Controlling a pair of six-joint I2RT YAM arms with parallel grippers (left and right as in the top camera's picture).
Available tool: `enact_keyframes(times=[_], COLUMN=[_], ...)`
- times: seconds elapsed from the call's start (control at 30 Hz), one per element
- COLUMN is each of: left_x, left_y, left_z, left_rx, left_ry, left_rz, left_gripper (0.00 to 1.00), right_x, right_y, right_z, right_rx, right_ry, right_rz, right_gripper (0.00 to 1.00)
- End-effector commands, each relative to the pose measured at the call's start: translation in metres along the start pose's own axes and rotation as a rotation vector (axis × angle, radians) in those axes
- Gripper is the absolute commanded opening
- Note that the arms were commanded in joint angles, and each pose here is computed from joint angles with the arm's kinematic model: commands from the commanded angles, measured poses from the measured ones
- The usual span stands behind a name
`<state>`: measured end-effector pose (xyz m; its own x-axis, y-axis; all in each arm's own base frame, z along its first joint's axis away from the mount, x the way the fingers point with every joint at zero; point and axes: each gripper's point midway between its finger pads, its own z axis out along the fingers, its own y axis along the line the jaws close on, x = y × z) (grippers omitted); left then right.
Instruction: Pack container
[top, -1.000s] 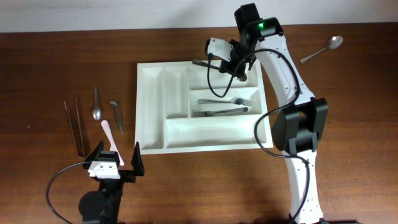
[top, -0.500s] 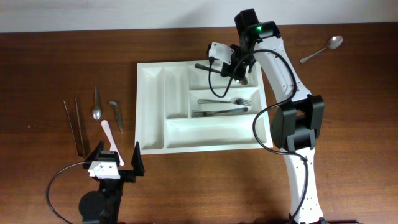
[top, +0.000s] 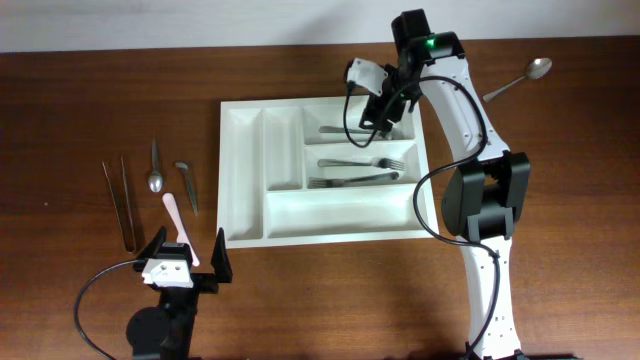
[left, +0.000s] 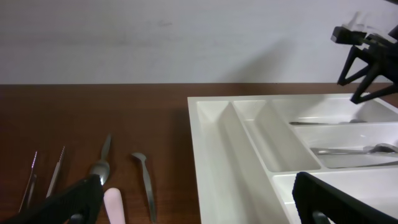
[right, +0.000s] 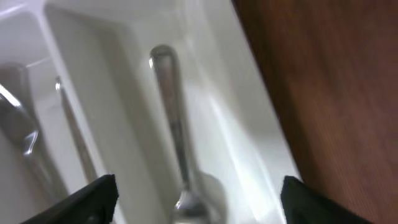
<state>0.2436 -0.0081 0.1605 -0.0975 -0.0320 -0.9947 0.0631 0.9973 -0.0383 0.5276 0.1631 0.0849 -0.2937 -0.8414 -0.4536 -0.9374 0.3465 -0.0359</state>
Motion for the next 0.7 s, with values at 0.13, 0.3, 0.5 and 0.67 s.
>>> enact_keyframes(times=[0.13,0.3,0.5,0.67], left_x=[0.002,0.002,0.002,0.002], left_y=[0.0,0.0,0.0,0.0], left_z=[0.0,0.0,0.0,0.0], left_rx=[-0.003,-0.003,-0.003,-0.003], left_ry=[-0.002,-0.002,-0.002,-0.002], left_rz=[-0.002,-0.002,-0.002,-0.002], left_gripper=[0.99,0.99,0.99,0.99], right_x=[-0.027,-0.039,-0.029,-0.03], right_y=[-0.023,-0.043,-0.058,-0.061], right_z=[-0.04,-0.089,-0.131,-0.154], right_rx=[0.097,0.173,0.183,0.041], right_ry=[-0.107,-0.206,-0.297,-0.417], right_rz=[0.384,0.603,0.991,1.073], right_gripper=[0.94,0.99,0.99,0.99])
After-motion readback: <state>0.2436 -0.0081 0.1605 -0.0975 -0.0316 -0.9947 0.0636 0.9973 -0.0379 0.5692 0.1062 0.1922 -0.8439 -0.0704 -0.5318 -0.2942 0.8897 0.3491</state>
